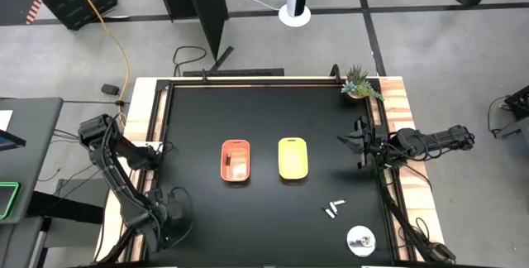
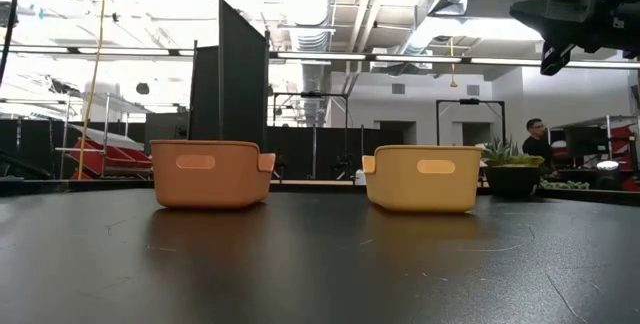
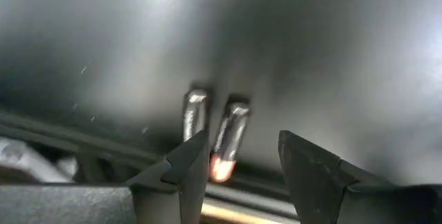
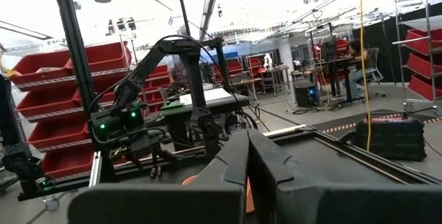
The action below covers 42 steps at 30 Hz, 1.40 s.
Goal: Sort batteries
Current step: Put the bottom black battery into the orange bin
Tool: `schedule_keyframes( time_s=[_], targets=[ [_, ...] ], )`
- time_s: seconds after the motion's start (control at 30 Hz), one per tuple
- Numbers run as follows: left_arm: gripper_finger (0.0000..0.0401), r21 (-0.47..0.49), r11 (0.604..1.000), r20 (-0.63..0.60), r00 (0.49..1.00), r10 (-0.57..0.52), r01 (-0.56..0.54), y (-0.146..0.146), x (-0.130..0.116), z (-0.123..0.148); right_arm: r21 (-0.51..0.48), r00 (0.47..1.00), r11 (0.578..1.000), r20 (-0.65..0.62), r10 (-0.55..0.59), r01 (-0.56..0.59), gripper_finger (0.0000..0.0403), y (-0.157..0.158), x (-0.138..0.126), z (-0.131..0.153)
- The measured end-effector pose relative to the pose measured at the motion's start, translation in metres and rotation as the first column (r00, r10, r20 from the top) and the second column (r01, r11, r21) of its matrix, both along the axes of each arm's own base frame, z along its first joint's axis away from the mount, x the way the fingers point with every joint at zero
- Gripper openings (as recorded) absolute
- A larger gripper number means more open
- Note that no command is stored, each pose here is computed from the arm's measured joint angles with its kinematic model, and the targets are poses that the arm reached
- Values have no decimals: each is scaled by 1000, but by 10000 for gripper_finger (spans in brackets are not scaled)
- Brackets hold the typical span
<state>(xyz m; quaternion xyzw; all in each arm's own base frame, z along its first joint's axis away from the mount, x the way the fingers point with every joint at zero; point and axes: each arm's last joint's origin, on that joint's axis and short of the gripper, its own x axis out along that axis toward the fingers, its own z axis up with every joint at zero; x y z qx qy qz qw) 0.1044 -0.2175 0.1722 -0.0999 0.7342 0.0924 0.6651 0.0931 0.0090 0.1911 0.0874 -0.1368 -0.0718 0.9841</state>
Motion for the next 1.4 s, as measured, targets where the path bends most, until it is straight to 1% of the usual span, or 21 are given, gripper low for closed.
schedule_keyframes(
  time_s=[0.2, 0.33, 0.53, 1.4],
  targets=[
    [169, 9, 1000, 15, 1000, 13, -13, -4, -8, 0, 0, 1000, 1000, 0, 0, 0, 29, 0, 0, 0],
    [169, 0, 1000, 25, 999, 21, -21, -6, -10, 0, 0, 1000, 1000, 0, 0, 0, 29, 0, 0, 0],
    [169, 14, 999, 68, 997, 28, -29, -8, -12, 0, 0, 1000, 1000, 0, 0, 0, 29, 0, 0, 0],
    [169, 9, 999, 72, 996, 52, -52, -7, -13, -4, 0, 1000, 1000, 0, 0, 0, 29, 0, 0, 0]
  ],
)
